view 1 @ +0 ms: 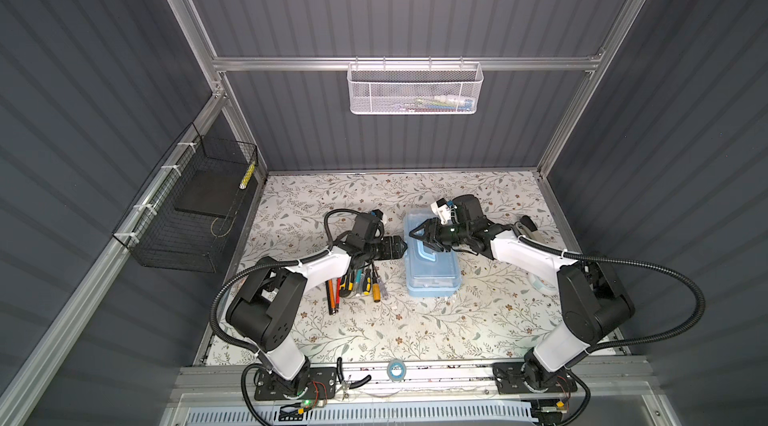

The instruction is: Pack the tool kit

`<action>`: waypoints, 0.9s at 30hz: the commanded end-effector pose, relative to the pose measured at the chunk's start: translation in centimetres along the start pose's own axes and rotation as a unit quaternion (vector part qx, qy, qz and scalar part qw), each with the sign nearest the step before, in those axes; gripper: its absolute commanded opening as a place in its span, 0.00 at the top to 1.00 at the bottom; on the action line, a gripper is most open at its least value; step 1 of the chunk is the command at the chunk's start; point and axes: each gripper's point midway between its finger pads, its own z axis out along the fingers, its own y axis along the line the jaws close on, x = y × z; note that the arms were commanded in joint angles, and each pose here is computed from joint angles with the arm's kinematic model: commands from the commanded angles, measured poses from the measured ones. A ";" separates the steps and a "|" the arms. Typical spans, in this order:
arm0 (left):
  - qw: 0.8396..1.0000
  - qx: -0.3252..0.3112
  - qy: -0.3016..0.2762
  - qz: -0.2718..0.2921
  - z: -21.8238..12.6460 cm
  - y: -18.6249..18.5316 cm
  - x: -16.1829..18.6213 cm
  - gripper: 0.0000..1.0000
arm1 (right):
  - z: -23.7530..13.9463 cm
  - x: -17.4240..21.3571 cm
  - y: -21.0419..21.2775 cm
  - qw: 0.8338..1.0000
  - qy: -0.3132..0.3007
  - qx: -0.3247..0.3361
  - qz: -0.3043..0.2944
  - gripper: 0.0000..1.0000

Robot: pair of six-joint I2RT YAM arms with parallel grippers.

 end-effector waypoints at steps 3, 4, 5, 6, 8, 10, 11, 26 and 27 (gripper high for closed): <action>0.994 0.094 0.027 0.051 0.9 -6.0 0.7 0.15 | 2.6 5.4 1.5 0.988 0.122 -0.092 -0.014 0.58; 0.993 0.097 0.030 0.052 1.1 -6.1 0.8 0.15 | 2.7 5.4 2.1 0.986 0.125 -0.113 -0.008 0.58; 0.993 0.096 0.032 0.054 1.2 -6.2 0.8 0.15 | 2.8 5.4 2.3 0.984 0.128 -0.122 -0.004 0.59; 0.993 0.096 0.034 0.056 1.3 -6.2 0.8 0.15 | 3.0 5.5 2.3 0.984 0.130 -0.125 -0.002 0.59; 0.993 0.094 0.038 0.058 1.6 -6.2 0.9 0.15 | 3.6 5.6 1.7 0.984 0.138 -0.108 0.004 0.65; 0.993 0.095 0.041 0.060 1.8 -6.4 0.8 0.15 | 4.1 5.9 0.8 0.986 0.147 -0.076 0.003 0.71; 0.993 0.095 0.041 0.062 1.8 -6.4 0.7 0.15 | 4.2 6.0 0.5 0.987 0.148 -0.067 -0.001 0.75; 0.993 0.079 0.016 0.090 -0.4 -7.1 -1.4 0.15 | 0.1 5.1 2.3 0.987 0.116 -0.103 -0.036 1.00; 0.993 0.080 0.013 0.090 -0.9 -7.2 -1.6 0.15 | -0.6 4.9 2.7 0.985 0.112 -0.123 -0.036 1.00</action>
